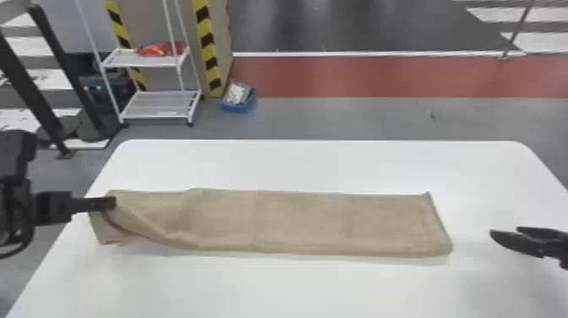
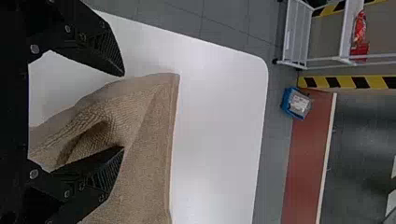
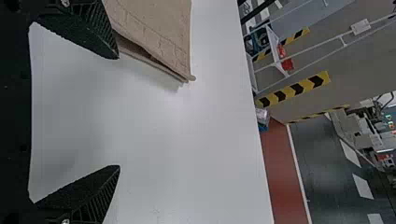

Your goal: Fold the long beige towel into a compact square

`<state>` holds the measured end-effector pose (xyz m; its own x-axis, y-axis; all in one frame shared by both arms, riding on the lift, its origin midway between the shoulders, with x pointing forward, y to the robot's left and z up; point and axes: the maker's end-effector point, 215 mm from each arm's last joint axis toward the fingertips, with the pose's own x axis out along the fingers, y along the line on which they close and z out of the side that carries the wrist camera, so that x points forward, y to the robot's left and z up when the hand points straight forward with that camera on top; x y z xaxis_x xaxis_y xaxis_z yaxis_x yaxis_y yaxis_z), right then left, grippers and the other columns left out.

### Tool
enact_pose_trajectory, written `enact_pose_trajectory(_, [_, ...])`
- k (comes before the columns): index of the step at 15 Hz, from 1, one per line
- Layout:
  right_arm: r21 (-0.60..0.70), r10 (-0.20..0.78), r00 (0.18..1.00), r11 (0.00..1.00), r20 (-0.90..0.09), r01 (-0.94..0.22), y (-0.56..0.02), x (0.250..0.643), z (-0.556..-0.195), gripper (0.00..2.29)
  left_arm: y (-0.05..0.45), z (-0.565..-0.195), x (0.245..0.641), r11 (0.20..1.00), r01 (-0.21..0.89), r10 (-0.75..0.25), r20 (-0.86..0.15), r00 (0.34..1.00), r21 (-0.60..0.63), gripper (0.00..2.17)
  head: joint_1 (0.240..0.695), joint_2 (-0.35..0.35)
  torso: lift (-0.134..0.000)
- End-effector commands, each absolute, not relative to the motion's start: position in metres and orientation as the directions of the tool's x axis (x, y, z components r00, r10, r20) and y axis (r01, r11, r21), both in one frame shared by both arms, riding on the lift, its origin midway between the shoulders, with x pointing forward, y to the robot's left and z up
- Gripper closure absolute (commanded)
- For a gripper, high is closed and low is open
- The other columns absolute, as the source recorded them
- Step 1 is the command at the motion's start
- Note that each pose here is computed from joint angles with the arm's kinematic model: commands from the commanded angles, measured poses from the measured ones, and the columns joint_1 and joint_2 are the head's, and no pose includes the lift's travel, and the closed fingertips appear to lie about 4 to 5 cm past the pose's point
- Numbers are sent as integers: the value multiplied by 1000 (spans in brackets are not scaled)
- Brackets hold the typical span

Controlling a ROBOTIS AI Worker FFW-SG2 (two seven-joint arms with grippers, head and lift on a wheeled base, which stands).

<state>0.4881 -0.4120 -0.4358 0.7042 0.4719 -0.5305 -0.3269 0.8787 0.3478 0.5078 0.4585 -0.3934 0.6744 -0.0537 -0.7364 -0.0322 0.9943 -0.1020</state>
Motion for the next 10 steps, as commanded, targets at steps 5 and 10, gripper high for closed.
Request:
enact_pose_trajectory(5, [365, 480, 705, 873, -522, -323, -406, 486, -428, 33, 475, -379, 504, 998, -1, -45, -718, 694, -63, 124, 695, 68, -124])
enact_pose_trajectory(10, [354, 480, 708, 874, -518, -333, -405, 483, -422, 33, 477, -380, 506, 998, -3, -47, -729, 683, -66, 228, 695, 80, -124])
